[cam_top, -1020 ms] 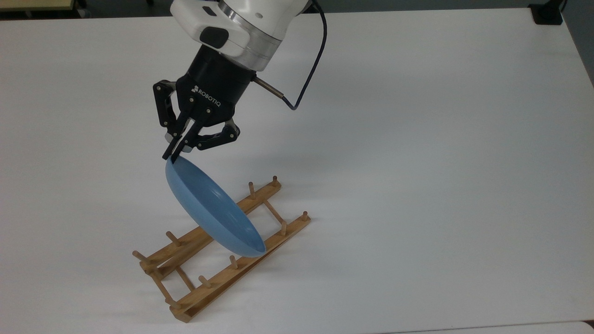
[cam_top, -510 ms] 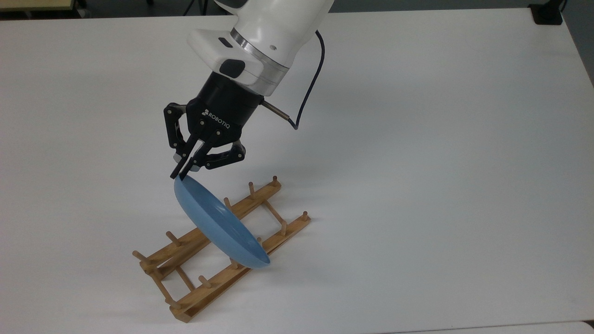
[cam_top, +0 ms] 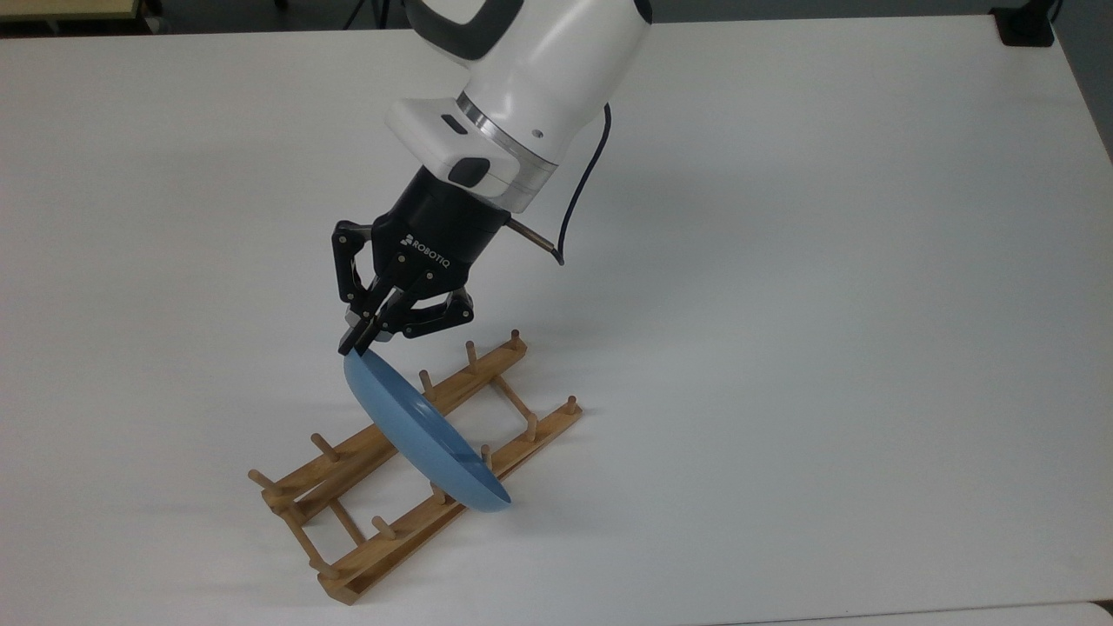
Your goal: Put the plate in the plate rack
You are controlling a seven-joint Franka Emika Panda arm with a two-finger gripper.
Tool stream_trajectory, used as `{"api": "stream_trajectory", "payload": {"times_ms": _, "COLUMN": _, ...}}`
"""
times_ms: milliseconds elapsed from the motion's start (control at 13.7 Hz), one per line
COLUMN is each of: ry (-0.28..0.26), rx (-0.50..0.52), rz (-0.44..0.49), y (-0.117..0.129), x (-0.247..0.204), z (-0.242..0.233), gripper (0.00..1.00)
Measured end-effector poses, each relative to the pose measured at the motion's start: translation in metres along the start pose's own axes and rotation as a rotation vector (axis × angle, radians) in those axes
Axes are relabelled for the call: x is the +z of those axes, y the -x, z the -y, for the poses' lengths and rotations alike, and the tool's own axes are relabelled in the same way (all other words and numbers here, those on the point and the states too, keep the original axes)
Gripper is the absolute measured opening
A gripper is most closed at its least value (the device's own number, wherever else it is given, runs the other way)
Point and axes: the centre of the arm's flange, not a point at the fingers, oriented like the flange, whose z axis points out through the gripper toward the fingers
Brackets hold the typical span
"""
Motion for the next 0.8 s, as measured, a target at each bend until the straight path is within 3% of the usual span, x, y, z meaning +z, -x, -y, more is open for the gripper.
{"api": "stream_trajectory", "payload": {"times_ms": 218, "ry": 0.006, "rx": -0.026, "rz": 0.007, "y": 0.009, "x": 0.005, "z": 0.006, "gripper": 0.05}}
{"api": "stream_trajectory", "payload": {"times_ms": 583, "ry": 0.001, "rx": -0.041, "rz": 0.018, "y": 0.016, "x": 0.006, "z": 0.013, "gripper": 0.33}}
{"api": "stream_trajectory", "payload": {"times_ms": 801, "ry": -0.001, "rx": -0.041, "rz": 0.013, "y": 0.015, "x": 0.004, "z": 0.014, "gripper": 0.67}}
